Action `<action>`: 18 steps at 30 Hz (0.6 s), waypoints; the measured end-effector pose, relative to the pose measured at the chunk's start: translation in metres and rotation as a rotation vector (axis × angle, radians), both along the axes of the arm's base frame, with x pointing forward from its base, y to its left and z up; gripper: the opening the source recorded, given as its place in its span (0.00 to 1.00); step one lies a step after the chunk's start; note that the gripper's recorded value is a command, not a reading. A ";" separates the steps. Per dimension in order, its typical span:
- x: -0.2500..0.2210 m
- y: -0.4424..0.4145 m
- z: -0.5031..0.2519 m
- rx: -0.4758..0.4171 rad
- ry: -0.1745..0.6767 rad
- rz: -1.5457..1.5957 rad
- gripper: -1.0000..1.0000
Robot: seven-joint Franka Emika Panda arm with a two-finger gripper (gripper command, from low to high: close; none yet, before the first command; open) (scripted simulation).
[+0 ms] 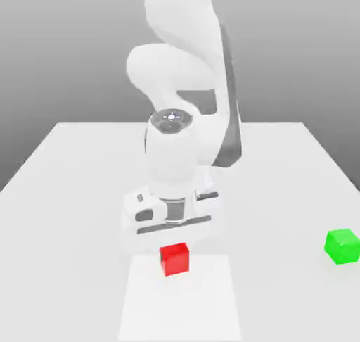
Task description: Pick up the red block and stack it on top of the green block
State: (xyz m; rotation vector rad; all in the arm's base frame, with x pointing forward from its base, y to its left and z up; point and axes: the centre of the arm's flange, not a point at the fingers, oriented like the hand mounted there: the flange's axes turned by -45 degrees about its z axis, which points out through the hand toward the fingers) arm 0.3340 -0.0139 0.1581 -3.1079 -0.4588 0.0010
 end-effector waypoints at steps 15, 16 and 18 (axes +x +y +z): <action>0.007 0.230 0.072 -0.016 0.002 0.661 0.00; 0.000 0.257 0.074 -0.015 0.002 0.730 0.00; -0.022 0.309 0.081 -0.009 0.001 0.870 0.00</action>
